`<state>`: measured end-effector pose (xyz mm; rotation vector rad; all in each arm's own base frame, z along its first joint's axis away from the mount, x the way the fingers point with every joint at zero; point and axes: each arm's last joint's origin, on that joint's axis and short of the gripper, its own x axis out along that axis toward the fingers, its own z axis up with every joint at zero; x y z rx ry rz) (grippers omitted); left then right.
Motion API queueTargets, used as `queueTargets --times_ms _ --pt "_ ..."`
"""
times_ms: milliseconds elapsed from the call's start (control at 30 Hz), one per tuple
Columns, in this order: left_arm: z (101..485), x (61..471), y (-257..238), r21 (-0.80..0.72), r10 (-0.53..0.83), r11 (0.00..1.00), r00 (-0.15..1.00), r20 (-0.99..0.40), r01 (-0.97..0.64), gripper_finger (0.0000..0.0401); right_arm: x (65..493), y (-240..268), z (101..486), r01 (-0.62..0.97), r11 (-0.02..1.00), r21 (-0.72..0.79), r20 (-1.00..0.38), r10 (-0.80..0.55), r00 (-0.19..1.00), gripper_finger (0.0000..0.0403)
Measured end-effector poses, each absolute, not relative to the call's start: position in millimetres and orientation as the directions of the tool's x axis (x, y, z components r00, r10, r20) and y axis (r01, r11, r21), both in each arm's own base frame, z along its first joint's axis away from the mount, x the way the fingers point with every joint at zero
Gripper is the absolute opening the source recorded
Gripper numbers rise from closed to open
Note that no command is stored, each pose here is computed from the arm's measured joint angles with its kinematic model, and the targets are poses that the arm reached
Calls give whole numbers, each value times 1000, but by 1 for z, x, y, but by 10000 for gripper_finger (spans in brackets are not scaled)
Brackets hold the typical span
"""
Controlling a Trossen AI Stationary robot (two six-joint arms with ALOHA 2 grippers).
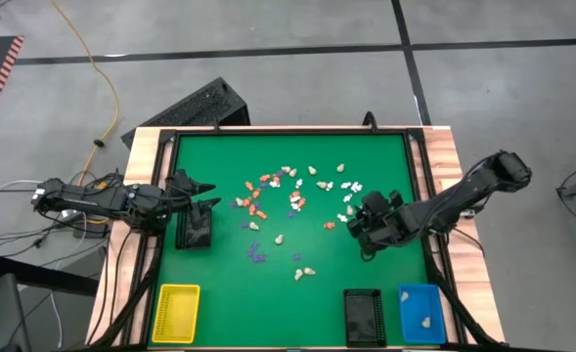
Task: Sort Halloween decoration
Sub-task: Put the white skull toy into the blue basket
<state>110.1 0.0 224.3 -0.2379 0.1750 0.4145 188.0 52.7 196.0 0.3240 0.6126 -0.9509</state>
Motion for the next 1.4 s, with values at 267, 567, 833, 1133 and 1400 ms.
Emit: queueTargets --times_ms 267,567,833,1133,1400 --pt "224 110 0 -195 377 887 901 -216 -418 221 183 46 164 847 528 64 -581 -670 461 185" --pt "224 110 0 -189 375 890 901 -217 -416 221 183 39 145 834 532 146 -534 -667 519 185" --pt "223 110 0 -182 375 890 899 -227 -417 221 185 36 140 819 552 157 -508 -665 547 185" --pt "222 110 0 -177 375 891 897 -234 -419 221 186 32 140 817 565 119 -511 -671 538 185" --pt "222 110 0 -179 374 891 898 -233 -418 221 195 35 121 820 568 70 -529 -676 513 185"
